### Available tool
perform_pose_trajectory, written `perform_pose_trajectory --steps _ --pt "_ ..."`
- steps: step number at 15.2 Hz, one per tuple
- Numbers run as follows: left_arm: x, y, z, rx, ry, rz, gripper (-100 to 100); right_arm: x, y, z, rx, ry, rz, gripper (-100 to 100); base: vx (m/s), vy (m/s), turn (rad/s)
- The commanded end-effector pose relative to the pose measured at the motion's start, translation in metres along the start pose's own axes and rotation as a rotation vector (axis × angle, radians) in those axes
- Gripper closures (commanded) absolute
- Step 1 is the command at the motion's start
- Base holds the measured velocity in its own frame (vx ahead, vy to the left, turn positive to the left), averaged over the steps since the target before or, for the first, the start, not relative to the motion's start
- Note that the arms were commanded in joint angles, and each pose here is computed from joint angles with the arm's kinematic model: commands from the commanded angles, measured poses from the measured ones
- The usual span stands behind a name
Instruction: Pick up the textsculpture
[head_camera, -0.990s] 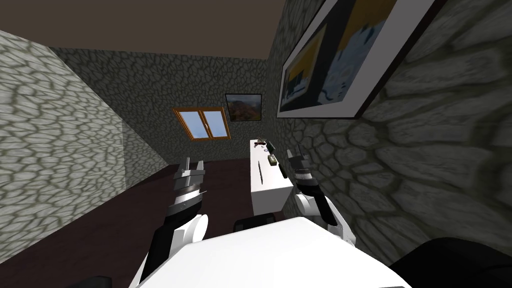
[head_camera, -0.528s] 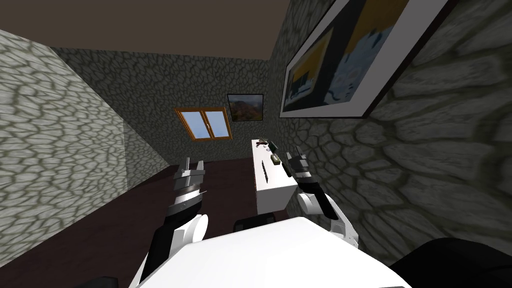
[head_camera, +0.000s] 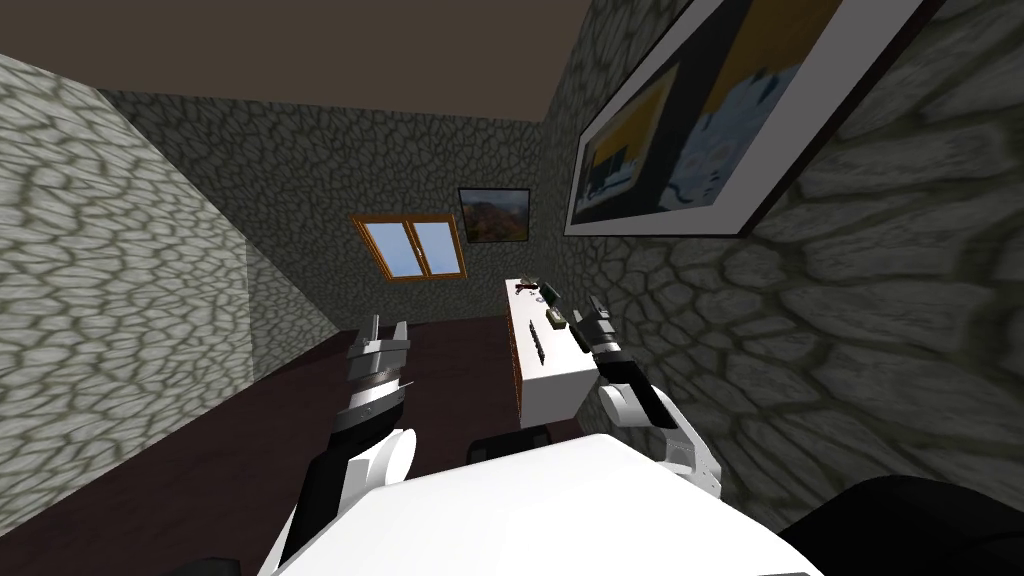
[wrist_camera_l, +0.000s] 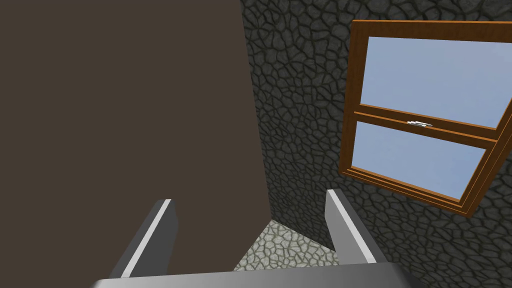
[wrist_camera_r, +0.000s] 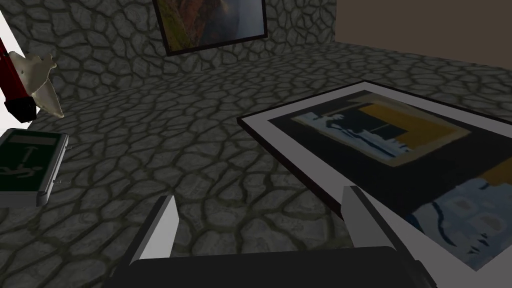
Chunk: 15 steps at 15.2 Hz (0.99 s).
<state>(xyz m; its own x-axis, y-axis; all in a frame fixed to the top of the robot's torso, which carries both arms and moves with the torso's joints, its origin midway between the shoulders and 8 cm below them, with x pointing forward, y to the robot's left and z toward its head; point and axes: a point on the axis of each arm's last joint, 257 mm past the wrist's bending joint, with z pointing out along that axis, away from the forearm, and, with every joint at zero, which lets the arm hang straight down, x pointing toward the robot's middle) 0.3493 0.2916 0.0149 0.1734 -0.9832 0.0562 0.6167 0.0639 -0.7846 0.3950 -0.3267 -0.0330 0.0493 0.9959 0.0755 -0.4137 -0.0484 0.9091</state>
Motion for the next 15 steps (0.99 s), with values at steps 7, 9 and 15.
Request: perform_pose_trajectory --steps 7,9,15 --pt "0.000 0.000 0.000 0.000 0.000 0.000 0 -0.034 -0.044 -0.003 0.165 -0.067 0.059 -100 0.013 0.114 -0.018" --pt "0.000 0.000 0.000 0.000 0.000 0.000 0 -0.045 -0.055 -0.005 0.206 -0.091 0.083 -100 0.008 0.118 -0.016" --pt "0.000 0.000 0.000 0.000 0.000 0.000 0 -0.061 -0.081 -0.013 0.306 -0.137 0.110 -100 0.020 0.103 -0.019"
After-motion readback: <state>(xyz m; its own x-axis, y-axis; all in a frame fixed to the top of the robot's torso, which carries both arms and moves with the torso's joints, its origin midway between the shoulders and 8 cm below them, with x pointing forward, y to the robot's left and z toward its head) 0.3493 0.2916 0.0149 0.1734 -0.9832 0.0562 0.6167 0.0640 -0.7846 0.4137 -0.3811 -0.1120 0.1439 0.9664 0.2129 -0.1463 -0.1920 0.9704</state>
